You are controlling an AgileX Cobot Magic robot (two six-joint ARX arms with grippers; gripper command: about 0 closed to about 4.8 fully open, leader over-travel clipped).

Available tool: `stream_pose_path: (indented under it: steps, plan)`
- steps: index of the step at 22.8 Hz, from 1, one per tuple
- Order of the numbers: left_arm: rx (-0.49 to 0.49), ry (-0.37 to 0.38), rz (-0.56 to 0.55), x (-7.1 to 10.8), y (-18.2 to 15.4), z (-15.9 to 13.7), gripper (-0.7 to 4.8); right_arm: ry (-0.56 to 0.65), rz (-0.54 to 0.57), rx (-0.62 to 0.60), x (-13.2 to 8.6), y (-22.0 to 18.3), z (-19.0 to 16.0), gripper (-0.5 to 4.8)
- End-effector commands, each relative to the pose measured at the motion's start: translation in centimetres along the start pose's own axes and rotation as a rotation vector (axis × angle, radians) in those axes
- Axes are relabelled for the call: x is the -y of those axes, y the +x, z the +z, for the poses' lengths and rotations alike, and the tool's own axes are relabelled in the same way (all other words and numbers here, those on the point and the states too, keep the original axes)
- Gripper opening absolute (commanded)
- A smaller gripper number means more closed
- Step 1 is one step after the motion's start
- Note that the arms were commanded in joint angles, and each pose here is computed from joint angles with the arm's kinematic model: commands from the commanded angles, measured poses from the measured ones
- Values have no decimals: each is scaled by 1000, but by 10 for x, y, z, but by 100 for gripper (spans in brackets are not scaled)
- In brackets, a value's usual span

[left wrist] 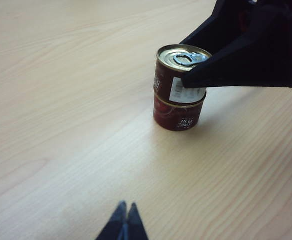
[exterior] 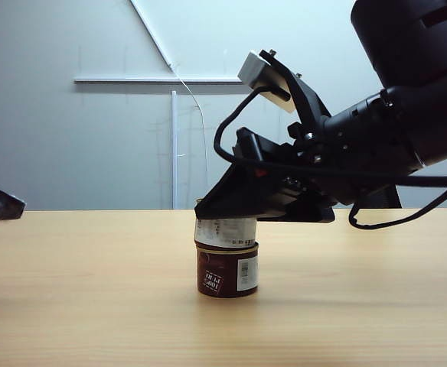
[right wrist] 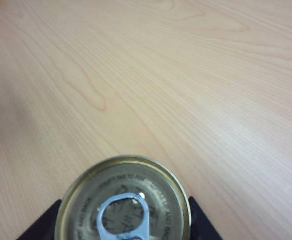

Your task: Stack a can of tomatoes on the right onto the can of tomatoes on the left.

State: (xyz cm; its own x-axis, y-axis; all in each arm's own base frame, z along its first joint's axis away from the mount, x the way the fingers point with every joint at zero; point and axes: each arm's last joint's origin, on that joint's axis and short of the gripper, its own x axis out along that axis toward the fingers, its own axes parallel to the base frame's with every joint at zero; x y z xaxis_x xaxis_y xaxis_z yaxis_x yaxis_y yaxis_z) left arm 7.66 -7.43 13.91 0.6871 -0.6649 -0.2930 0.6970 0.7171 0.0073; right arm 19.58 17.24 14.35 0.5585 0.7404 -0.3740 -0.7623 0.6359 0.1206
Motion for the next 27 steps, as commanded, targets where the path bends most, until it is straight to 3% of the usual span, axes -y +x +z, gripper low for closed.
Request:
stream_pose_path:
  steps: [1, 3, 6, 9, 11, 13, 19, 20, 21, 22, 23, 27]
  plan:
    - [16, 0, -3, 0, 0, 2, -4, -2, -17, 3, 0, 0, 1, 148]
    - [16, 0, -3, 0, 0, 2, -4, -4, -17, 4, 0, 0, 2, 171]
    - [16, 0, -3, 0, 0, 2, -4, -6, -17, 5, 0, 0, 2, 358]
    - [16, 0, -3, 0, 0, 2, -4, -7, -18, 14, 0, -1, 3, 403]
    - [16, 0, -3, 0, 0, 2, -4, -13, -29, 47, 0, -5, 10, 479]
    - [16, 0, -3, 0, 0, 2, -4, -25, -30, 109, -2, -11, 20, 479]
    - [18, -15, 46, -6, -1, 3, -4, -28, 0, 446, -14, -59, 72, 479]
    - [17, -31, 100, -12, -1, 2, -4, -33, 11, 541, -18, -76, 85, 402]
    - [17, -41, 131, -15, -1, 2, -4, -42, 15, 595, -21, -86, 91, 267]
    - [17, -65, 214, -24, -3, 2, -4, -58, 15, 678, -24, -103, 100, 46]
    - [17, -87, 287, -32, -5, 1, -4, -65, 0, 753, -26, -120, 108, -1]
    - [32, -150, 521, -55, -16, -1, -4, -36, -113, 934, -32, -161, 119, -3]
